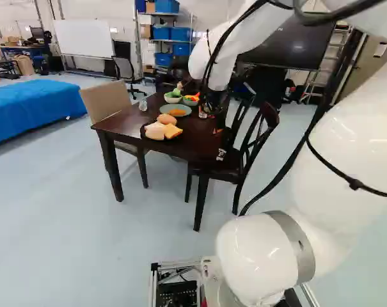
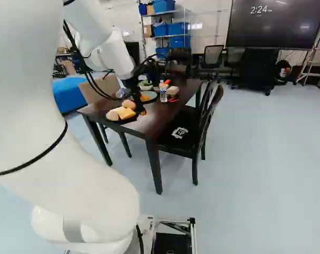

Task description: Move the croissant to the empty plate

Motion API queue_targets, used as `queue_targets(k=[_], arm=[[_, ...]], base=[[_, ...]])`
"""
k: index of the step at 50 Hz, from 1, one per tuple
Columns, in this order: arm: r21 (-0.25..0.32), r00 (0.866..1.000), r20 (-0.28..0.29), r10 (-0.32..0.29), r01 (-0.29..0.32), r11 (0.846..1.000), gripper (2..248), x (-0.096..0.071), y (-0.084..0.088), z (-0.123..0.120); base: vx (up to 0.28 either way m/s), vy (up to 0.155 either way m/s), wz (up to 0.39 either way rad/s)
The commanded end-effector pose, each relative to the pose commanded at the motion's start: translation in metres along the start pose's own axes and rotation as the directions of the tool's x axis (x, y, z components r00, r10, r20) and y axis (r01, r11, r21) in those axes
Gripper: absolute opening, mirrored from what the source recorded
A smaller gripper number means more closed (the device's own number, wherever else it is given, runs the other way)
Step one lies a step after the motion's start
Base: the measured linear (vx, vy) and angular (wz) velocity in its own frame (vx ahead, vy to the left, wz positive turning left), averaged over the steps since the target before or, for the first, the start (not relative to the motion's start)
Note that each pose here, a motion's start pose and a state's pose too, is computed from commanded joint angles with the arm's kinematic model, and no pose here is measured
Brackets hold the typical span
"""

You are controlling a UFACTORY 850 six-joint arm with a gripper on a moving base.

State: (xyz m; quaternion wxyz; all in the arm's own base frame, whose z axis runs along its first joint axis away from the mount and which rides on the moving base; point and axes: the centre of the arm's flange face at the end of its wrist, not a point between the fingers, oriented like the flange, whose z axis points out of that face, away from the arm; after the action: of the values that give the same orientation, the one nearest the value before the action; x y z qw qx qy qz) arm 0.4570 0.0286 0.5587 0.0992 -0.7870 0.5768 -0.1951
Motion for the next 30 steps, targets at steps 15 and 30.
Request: queue_targets(k=[15,30], arm=[[0.003,1.000,0.000,-0.005,0.005,1.000,247,-0.0002,0.0006,0.0006],[0.019,1.000,0.002,-0.030,0.030,0.999,247,-0.0013,0.0041,0.0041]], base=[[0.011,0.002,-0.001],[0.000,0.000,0.000]])
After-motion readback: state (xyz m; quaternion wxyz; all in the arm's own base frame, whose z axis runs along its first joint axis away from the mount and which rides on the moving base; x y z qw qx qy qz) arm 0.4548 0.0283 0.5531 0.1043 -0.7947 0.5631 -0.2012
